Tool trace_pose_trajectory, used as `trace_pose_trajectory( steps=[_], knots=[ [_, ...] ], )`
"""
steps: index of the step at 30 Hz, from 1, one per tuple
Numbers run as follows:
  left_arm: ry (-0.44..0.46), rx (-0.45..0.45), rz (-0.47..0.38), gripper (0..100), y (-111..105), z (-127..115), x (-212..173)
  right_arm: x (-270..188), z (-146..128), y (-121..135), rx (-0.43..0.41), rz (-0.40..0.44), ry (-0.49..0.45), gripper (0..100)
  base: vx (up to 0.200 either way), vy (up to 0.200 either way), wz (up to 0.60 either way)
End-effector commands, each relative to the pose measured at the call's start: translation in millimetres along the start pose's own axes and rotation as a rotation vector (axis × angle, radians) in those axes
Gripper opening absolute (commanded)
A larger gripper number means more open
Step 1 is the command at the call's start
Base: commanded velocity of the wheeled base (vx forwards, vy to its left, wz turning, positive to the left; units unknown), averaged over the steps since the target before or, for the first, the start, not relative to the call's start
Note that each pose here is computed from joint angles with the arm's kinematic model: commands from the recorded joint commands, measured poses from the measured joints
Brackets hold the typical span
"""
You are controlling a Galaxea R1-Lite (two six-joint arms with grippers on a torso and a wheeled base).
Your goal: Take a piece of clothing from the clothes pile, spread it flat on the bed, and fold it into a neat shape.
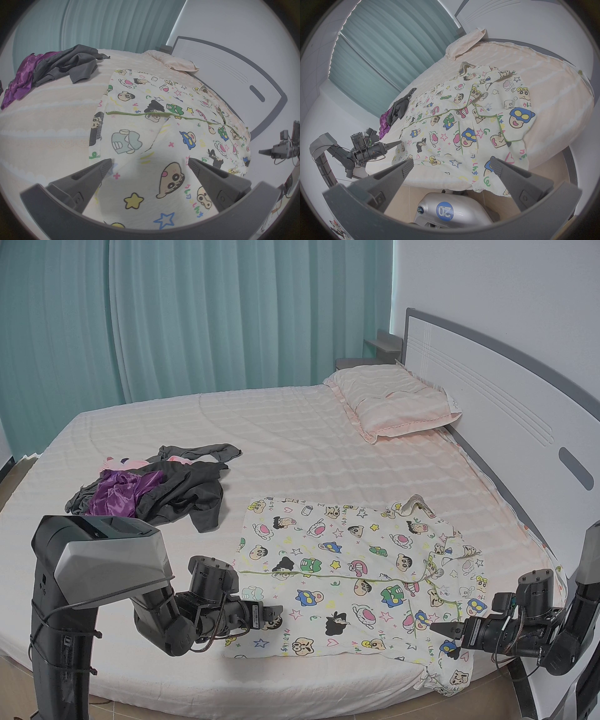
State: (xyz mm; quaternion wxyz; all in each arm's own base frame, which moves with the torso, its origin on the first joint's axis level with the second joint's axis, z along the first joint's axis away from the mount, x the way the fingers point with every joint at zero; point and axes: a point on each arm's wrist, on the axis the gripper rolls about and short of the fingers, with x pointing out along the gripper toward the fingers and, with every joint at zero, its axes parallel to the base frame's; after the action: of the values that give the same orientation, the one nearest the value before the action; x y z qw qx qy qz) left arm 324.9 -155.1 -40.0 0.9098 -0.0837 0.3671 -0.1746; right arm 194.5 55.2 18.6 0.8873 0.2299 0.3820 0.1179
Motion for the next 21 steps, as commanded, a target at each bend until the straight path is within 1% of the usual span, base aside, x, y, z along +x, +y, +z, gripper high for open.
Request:
trace_pose_trajectory(
  steps=[1, 12, 13, 18, 21],
  knots=[
    [0.025, 0.006, 0.01, 100, 4.4, -7.2, 4.0, -2.0, -4.0, -0.6, 0.0, -0.006, 0.017, 100, 0.0, 0.0, 0.0],
    [0.037, 0.005, 0.015, 100, 6.2, -10.9, 3.7, -0.9, -5.0, -1.1, 0.001, -0.007, 0.025, 100, 0.0, 0.0, 0.0],
    [0.039, 0.005, 0.016, 0, 6.4, -11.5, 3.3, -0.9, -5.0, -1.1, 0.001, -0.007, 0.025, 100, 0.0, 0.0, 0.0],
    [0.048, 0.006, 0.022, 0, 7.6, -15.8, -1.0, -0.7, -5.1, -1.2, 0.001, -0.008, 0.026, 100, 0.0, 0.0, 0.0],
    [0.027, 0.007, 0.023, 0, 7.6, -15.9, -4.4, -0.7, -5.1, -1.2, 0.001, -0.008, 0.026, 100, 0.0, 0.0, 0.0]
  ],
)
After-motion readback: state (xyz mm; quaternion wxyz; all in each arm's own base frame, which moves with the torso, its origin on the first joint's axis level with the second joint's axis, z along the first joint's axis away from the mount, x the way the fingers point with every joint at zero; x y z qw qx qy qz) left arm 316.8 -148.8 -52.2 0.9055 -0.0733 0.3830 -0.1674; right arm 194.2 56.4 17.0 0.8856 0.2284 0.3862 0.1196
